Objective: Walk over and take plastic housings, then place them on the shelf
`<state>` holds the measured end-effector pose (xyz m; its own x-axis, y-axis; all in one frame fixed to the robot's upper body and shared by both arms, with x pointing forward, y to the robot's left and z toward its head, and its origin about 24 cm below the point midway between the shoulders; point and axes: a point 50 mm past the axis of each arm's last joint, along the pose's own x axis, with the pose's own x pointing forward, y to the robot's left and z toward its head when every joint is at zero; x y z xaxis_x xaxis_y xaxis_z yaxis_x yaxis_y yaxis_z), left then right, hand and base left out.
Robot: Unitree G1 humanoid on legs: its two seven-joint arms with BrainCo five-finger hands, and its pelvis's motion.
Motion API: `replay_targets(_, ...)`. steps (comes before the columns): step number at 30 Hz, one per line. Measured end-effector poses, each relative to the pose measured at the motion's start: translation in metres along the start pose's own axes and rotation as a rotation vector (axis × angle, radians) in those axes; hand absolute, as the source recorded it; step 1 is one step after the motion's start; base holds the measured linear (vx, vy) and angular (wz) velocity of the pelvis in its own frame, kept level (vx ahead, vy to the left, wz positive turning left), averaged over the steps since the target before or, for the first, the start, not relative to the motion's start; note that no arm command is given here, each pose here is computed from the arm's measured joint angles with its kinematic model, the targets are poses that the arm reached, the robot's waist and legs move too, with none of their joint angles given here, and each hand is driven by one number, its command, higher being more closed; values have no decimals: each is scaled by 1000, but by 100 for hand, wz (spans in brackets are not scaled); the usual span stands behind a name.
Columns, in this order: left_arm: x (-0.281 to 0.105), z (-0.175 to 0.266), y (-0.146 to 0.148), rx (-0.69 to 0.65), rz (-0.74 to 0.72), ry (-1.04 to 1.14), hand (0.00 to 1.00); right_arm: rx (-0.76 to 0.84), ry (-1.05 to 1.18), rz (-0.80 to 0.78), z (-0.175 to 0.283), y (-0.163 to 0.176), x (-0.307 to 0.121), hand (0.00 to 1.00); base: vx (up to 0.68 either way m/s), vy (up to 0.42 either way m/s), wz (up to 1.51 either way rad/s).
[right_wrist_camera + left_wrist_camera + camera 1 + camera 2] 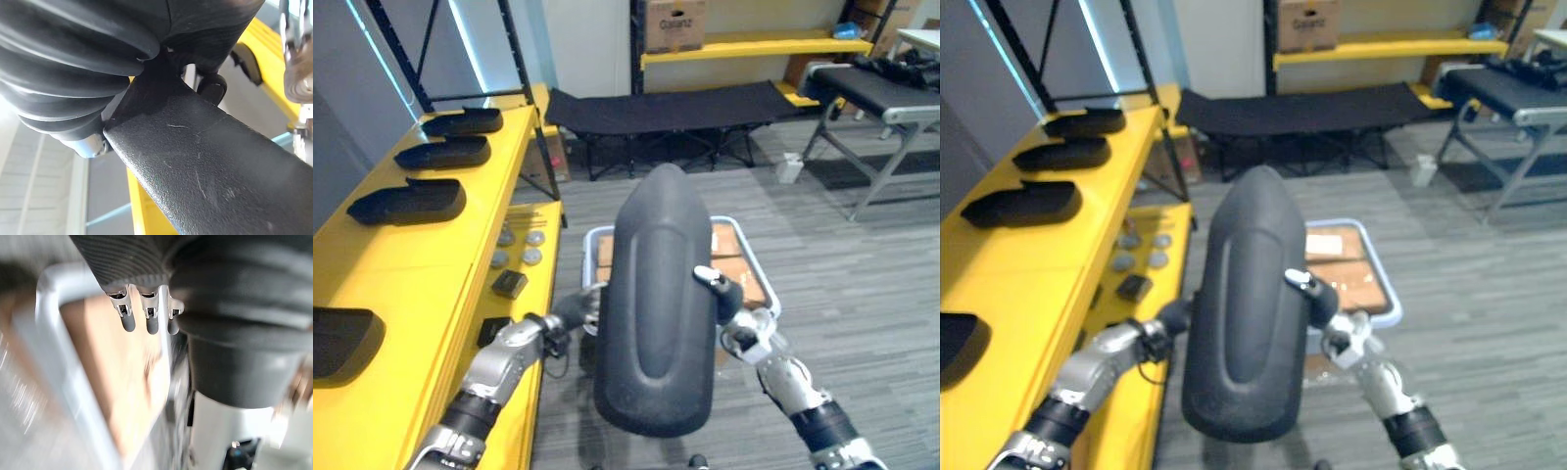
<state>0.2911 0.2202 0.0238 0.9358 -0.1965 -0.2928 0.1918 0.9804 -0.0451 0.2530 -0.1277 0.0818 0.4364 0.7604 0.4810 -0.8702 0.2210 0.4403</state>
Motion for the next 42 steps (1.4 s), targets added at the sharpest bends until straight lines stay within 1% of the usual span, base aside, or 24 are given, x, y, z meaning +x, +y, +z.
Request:
replay_targets(1,-1,2,9,4,52,-25,0,1,-3,-1,-1,0,0,100,15,2,5)
replay_targets(3,-4,18,34,42,234,-136,0,7,-16,-2,-5,1,2,100,7,2,4)
replay_targets(5,-3,34,42,66,325,-228,0,18,-28,-2,-8,2,3,100,-4,-1,2)
replay_targets(6,-3,53,47,76,395,-324,0,27,-37,0,-11,3,5,100,-6,-1,7)
replay_targets(8,-5,74,51,90,478,-435,0,25,-37,3,-14,4,8,100,-1,1,6)
replay_targets(10,-6,95,55,75,535,-536,0,26,-34,8,-17,5,9,100,0,0,0)
replay_targets(13,-4,112,53,65,535,-591,0,17,-33,-1,-18,5,7,100,0,0,0)
replay_targets(14,-3,117,53,58,506,-597,0,5,-16,-6,-19,5,6,100,0,0,0)
replay_targets(16,1,120,49,27,395,-572,0,-10,6,-19,-21,4,4,100,0,0,0)
replay_targets(17,5,119,46,-8,287,-532,0,-24,24,-30,-22,2,2,100,0,0,0)
replay_targets(18,10,115,39,-44,144,-466,0,-37,39,-50,-21,-1,-2,100,0,0,0)
replay_targets(19,12,113,35,-59,78,-432,0,-50,46,-62,-20,-3,-4,100,0,0,0)
replay_targets(20,14,109,26,-74,-54,-362,0,-85,66,-89,-17,-6,-8,100,0,0,0)
replay_targets(21,14,107,21,-68,-120,-329,0,-111,81,-100,-15,-8,-11,100,0,0,0)
replay_targets(24,1,91,-10,-35,-436,-175,0,-262,154,-159,5,-16,-20,100,0,0,0)
replay_targets(25,-1,86,-15,-42,-476,-151,0,-293,169,-165,9,-17,-21,100,0,0,0)
replay_targets(26,-5,76,-23,-50,-535,-96,0,-356,186,-181,19,-19,-21,100,0,0,0)
replay_targets(27,-10,66,-26,-62,-567,-51,0,-430,192,-198,29,-19,-20,100,-5,-8,-3)
replay_targets(29,-17,55,-27,-75,-596,1,0,-527,178,-222,45,-17,-20,100,-14,-17,-4)
replay_targets(33,-28,51,-33,-57,-657,45,0,-681,203,-195,73,-7,-15,100,-8,-4,-1)
replay_targets(37,-33,49,-30,-47,-695,79,0,-719,242,-166,81,-2,-15,100,0,0,0)
replay_targets(42,-33,47,-30,-51,-694,86,0,-721,269,-155,83,-2,-17,100,5,1,1)
